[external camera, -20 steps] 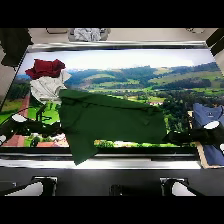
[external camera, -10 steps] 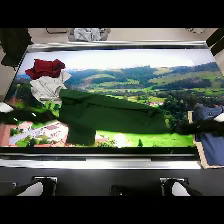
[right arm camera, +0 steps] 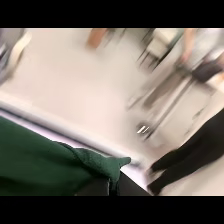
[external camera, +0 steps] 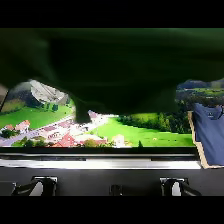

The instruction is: Fold the shirts.

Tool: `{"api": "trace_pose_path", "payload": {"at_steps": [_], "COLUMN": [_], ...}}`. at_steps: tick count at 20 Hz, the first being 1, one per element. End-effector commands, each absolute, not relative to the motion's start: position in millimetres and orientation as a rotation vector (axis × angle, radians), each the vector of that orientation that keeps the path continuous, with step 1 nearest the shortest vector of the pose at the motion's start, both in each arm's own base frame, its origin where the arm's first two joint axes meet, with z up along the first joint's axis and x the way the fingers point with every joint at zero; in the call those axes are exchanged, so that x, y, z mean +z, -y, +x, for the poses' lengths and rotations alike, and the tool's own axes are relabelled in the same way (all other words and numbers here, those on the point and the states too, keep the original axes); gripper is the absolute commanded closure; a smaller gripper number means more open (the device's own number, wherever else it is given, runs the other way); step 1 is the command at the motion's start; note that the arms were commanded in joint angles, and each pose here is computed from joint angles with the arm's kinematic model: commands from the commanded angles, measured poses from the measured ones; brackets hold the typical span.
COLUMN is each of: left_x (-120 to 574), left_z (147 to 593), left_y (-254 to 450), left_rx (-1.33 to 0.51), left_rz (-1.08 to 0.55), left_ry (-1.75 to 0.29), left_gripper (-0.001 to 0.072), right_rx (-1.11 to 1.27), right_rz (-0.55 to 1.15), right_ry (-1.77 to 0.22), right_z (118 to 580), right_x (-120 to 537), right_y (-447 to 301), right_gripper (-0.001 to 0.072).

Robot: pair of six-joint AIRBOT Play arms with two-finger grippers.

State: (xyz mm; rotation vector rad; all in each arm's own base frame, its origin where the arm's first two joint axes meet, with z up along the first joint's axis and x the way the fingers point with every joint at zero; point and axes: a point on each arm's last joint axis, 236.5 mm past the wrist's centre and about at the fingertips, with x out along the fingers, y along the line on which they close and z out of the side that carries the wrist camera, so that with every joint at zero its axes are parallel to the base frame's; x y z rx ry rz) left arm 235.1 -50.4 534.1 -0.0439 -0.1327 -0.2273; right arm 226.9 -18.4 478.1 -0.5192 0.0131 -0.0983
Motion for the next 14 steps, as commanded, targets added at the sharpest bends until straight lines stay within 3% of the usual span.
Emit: {"api": "trace_pose_path", "payload": {"at_steps": [1,5,8,11,14], "left_x": [589,580,552,479,343], "left_z": [151,148,177,260,360], "left_y": [62,47,41,24,13], "left_rx": [-0.181,-0.106,-0.108,-0.132,-0.22], "left_rz": [0.012,0.002,-0.003,-0.05,-0.111], "left_ry": [0.356,0.318,0.184,-0.138,-0.583], "left_gripper": [0.0683,0.0683,0.0683,0.0683,0.0683], "right_rx": [-0.203,-0.248,-0.179,0.056,0.239], "right_rz": [-0.584,-0.538,-0.51,-0.402,-0.217], "right_ry": [0.173,0.062,-0.146,-0.684,-1.077], "right_z": [156,163,195,248,301], "right_x": [530,509,462,332,217], "right_y": [-6,16,30,53,77], "right_gripper": [0.0666,0.0666,0.0666,0.0667,0.0667]}}
